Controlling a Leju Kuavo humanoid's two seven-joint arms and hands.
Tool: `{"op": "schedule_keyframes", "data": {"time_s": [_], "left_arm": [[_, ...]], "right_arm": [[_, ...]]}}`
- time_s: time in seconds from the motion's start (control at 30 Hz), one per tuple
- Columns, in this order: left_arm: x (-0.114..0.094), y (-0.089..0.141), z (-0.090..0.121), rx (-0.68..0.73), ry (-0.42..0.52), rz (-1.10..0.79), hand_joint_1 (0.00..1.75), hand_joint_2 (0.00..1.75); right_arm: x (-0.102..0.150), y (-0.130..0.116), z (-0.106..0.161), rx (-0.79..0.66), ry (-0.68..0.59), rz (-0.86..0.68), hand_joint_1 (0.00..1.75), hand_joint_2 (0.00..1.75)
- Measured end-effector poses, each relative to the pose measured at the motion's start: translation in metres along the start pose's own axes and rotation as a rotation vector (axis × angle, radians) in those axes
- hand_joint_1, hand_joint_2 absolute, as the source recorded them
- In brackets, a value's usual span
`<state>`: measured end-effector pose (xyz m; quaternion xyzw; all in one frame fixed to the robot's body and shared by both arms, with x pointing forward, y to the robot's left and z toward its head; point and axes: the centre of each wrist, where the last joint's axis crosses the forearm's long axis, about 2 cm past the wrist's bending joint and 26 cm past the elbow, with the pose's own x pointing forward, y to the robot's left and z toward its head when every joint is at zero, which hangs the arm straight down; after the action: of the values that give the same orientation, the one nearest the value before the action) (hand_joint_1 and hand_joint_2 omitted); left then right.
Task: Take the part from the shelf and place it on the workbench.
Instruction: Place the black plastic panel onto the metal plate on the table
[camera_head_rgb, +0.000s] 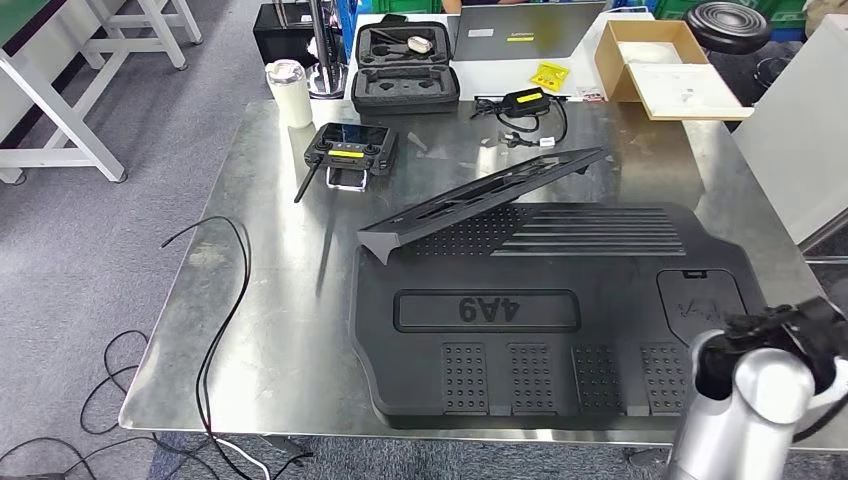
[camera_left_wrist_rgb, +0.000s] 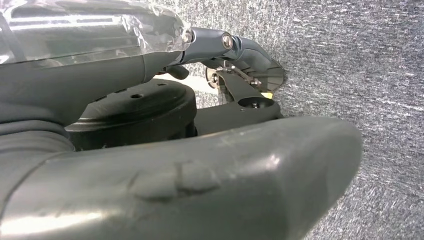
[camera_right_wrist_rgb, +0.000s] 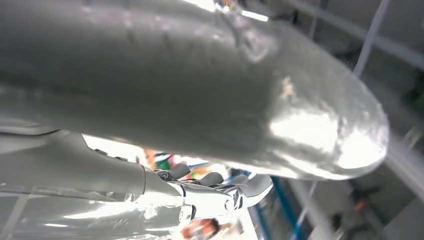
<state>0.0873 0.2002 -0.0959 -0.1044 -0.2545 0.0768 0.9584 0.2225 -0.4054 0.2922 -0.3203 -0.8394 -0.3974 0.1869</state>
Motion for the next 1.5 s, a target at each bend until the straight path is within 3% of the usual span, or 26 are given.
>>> {"op": "schedule_keyframes", "data": {"time_s": [0.37,0.77,1.13,1.3,1.5], "left_arm": [[0.000,-0.001,0.000,0.036,-0.004,0.009,0.00,0.00],[-0.005,-0.001,0.002,0.045,-0.004,0.023,0.00,0.00],[-0.007,-0.001,0.002,0.023,-0.002,0.033,0.00,0.00],[-0.011,-0.001,0.004,0.016,0.006,0.050,0.00,0.00],[-0.015,0.000,0.005,0.028,0.015,0.066,0.00,0.00]], "right_arm": [[-0.004,-0.056,-0.019,-0.253,0.079,0.040,0.00,0.00],[-0.006,-0.152,-0.007,-0.489,0.184,0.213,0.00,0.00],[-0.008,-0.186,0.002,-0.575,0.193,0.367,0.00,0.00],[-0.020,-0.203,0.014,-0.621,0.260,0.472,0.00,0.00],[-0.046,-0.229,0.053,-0.687,0.436,0.558,0.00,0.00]]}}
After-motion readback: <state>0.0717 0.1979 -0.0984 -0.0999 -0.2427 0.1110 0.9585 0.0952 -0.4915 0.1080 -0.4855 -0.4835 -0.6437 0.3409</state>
